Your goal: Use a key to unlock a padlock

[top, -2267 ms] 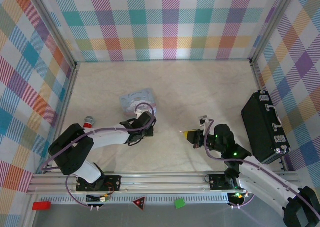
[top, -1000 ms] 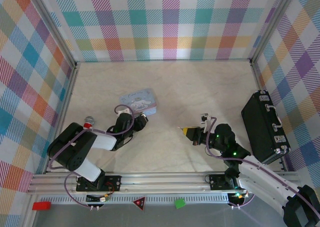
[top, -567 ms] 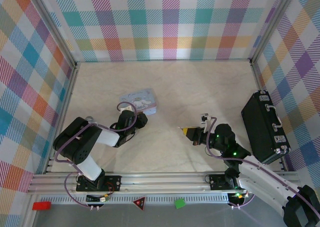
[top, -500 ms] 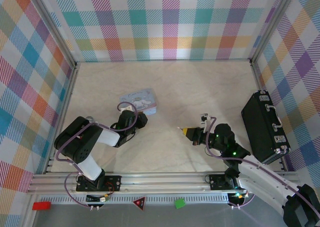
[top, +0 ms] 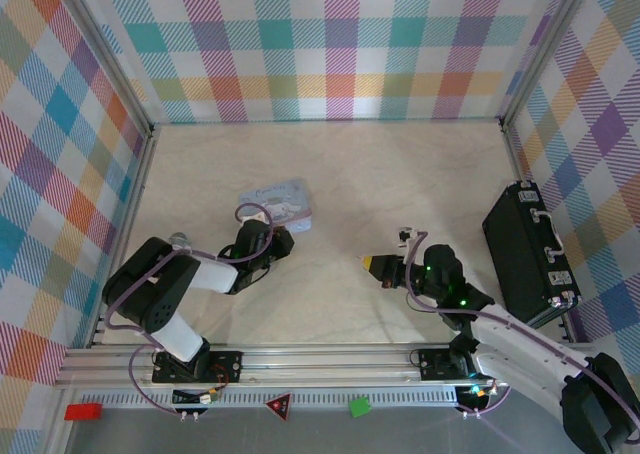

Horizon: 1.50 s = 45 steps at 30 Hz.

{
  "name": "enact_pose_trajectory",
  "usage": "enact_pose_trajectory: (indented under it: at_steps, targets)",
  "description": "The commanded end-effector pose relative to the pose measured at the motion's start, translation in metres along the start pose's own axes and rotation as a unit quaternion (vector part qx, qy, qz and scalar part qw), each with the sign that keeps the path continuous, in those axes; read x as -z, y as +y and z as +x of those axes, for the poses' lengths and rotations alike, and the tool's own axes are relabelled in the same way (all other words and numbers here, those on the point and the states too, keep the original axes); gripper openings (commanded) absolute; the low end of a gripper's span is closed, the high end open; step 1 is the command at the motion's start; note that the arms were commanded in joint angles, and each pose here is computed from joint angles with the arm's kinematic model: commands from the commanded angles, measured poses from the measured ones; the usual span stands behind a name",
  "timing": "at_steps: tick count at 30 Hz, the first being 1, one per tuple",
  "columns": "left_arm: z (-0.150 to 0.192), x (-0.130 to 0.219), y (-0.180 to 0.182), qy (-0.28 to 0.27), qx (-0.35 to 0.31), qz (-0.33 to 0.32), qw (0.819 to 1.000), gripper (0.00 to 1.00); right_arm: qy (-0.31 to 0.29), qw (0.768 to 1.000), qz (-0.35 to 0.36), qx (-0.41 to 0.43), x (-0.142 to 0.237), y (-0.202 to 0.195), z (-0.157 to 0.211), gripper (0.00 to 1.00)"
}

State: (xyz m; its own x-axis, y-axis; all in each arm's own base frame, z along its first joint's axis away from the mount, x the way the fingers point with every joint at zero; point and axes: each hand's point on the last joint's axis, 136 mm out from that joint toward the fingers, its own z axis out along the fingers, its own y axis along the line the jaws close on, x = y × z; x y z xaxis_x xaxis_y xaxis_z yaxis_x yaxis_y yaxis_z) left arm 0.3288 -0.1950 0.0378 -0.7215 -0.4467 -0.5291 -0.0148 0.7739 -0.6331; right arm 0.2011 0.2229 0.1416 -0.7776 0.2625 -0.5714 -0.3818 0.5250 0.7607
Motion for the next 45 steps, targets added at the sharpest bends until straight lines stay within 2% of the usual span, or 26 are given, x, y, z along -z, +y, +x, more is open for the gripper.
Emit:
enact_pose_trajectory:
  at_steps: [1,7,16,26,39,45]
  targets:
    - [0.010,0.009,-0.002,0.038,0.007,-0.009,0.999,0.13,-0.014,0.999,-0.002,-0.038,-0.005,0.004,-0.011,0.00]
    - [0.015,0.014,-0.022,0.057,0.045,0.027,0.997,0.12,0.001,0.994,0.016,-0.110,-0.017,-0.009,-0.005,0.00]
    - [0.025,0.015,-0.050,0.080,0.101,0.063,0.990,0.11,0.008,0.983,0.007,-0.185,-0.038,-0.013,0.005,0.00]
    - [0.030,0.011,-0.068,0.084,0.154,0.094,0.980,0.09,0.022,0.975,-0.051,-0.218,-0.070,0.000,0.016,0.00]
    - [0.035,0.006,-0.088,0.091,0.176,0.121,0.973,0.08,0.017,0.968,-0.042,-0.249,-0.092,-0.009,0.024,0.00]
    - [0.035,0.006,-0.091,0.091,0.190,0.128,0.969,0.07,0.009,0.959,-0.071,-0.273,-0.103,-0.010,0.024,0.00]
